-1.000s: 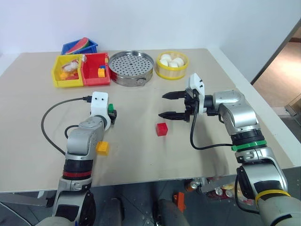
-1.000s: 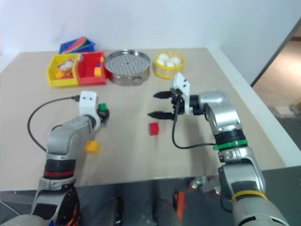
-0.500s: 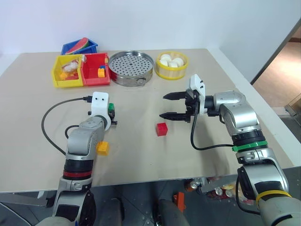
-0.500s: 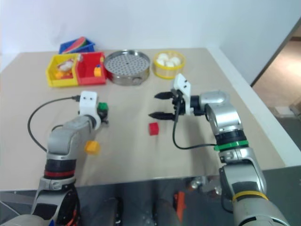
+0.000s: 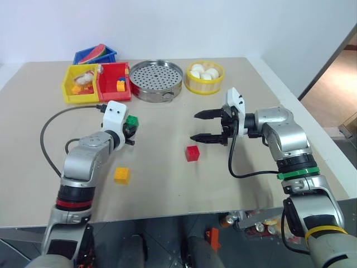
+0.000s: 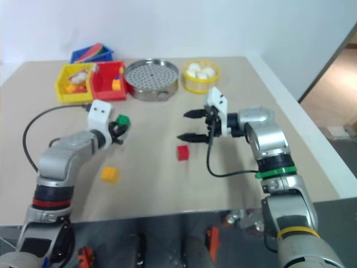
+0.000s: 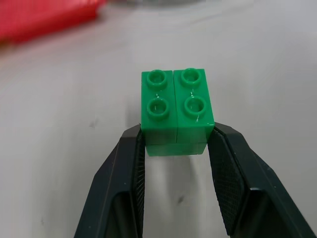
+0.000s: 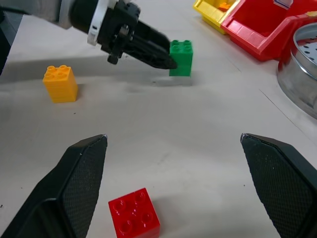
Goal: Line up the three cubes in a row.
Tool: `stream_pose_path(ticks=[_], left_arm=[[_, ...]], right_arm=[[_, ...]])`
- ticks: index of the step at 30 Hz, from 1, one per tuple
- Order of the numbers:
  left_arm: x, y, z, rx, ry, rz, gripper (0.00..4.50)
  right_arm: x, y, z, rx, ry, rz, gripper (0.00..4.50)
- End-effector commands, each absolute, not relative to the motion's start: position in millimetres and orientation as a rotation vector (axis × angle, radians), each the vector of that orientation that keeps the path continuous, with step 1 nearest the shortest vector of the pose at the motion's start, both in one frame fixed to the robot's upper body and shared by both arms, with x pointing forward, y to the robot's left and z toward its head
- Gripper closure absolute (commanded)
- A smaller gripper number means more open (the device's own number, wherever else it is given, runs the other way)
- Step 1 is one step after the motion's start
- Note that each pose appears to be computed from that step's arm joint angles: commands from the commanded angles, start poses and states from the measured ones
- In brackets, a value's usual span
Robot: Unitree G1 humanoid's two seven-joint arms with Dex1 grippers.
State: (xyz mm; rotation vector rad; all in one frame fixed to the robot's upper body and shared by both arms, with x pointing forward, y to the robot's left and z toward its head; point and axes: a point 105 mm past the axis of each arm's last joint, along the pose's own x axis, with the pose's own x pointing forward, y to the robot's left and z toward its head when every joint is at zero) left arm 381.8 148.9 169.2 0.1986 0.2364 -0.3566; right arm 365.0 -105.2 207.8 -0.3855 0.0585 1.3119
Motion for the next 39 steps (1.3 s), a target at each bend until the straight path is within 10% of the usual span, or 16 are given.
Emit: stream_pose_path(ticks=[1, 16, 39], left_arm=[[367.4, 135.4, 198.9, 0.309, 0.125, -0.544, 3.21], [330.0, 101.1, 175.8, 0.461, 0.159, -1.119, 3.21], [332.9, 75.8, 147.1, 0.545, 0.293, -1.231, 3.21]], right_arm=[[361.4, -108.1, 226.4, -0.408, -0.010, 1.309, 0.00], [361.5, -113.1, 223.3, -0.426, -0.014, 1.289, 0.00], [357.2, -123.5, 218.1, -0.393, 0.012, 1.267, 0.00]])
